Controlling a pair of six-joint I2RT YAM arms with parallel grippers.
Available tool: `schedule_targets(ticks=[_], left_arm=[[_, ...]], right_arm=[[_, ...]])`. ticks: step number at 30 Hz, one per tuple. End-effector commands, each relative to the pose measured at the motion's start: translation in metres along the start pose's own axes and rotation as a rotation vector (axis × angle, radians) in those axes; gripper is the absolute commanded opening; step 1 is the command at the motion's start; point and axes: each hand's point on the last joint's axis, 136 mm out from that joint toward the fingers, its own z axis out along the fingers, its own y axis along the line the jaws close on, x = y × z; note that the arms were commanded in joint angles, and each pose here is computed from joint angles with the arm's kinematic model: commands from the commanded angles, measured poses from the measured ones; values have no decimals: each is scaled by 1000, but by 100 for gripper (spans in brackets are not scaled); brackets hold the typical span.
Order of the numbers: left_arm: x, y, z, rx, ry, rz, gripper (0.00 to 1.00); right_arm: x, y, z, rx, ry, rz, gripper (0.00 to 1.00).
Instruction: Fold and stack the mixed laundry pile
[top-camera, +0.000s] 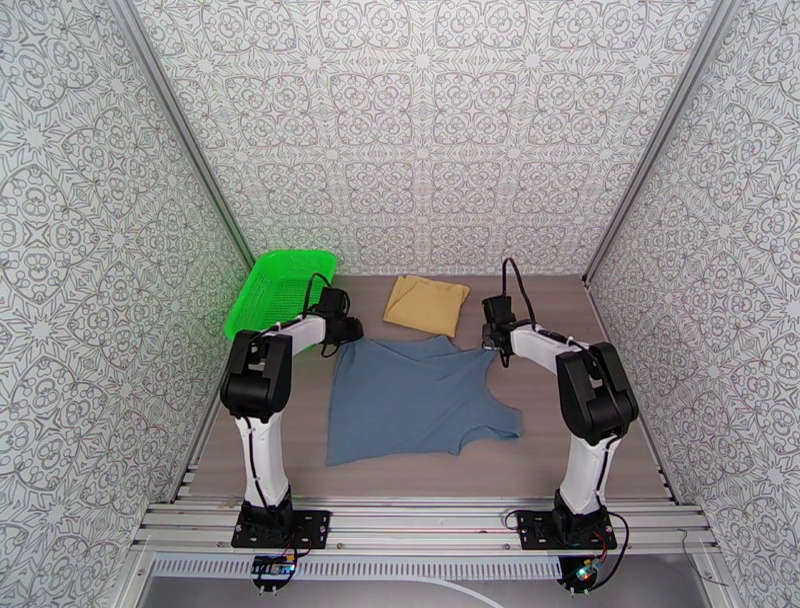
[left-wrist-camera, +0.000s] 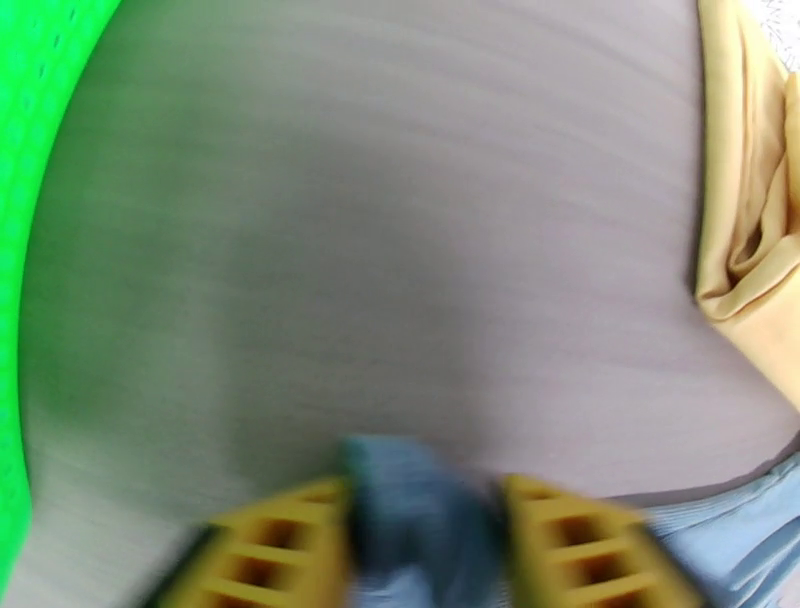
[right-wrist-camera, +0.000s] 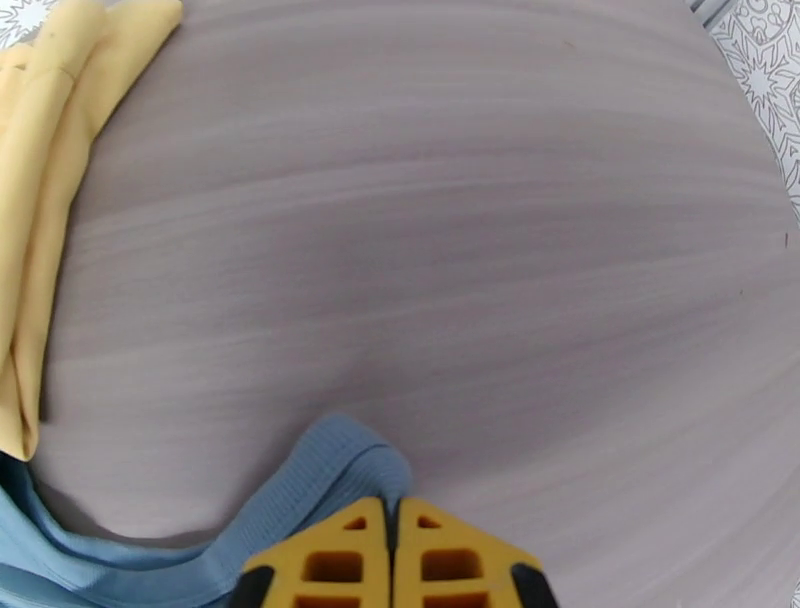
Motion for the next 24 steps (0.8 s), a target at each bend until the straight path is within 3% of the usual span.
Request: schedule_targets(ticks=[1, 3, 9, 13, 21, 24], left_arm=[[6, 11, -2, -58, 28, 17, 87], [1, 3, -12, -46, 16, 44, 99], [-33, -49, -70, 10, -76, 187, 99], [-42, -72, -110, -31, -111, 279, 99], [-31, -68, -199, -206, -213, 307, 99], [-8, -58, -231, -227, -173, 263, 99]], right_arm=[[-5, 0, -4, -13, 17, 26, 22], [-8, 2, -10, -31, 16, 27, 36], [-27, -1, -51, -82, -32, 29, 54], [-34, -9, -90, -120, -68, 31, 62], [-19, -28, -164, -213, -98, 19, 76], [-8, -33, -188, -260, -96, 12, 77]])
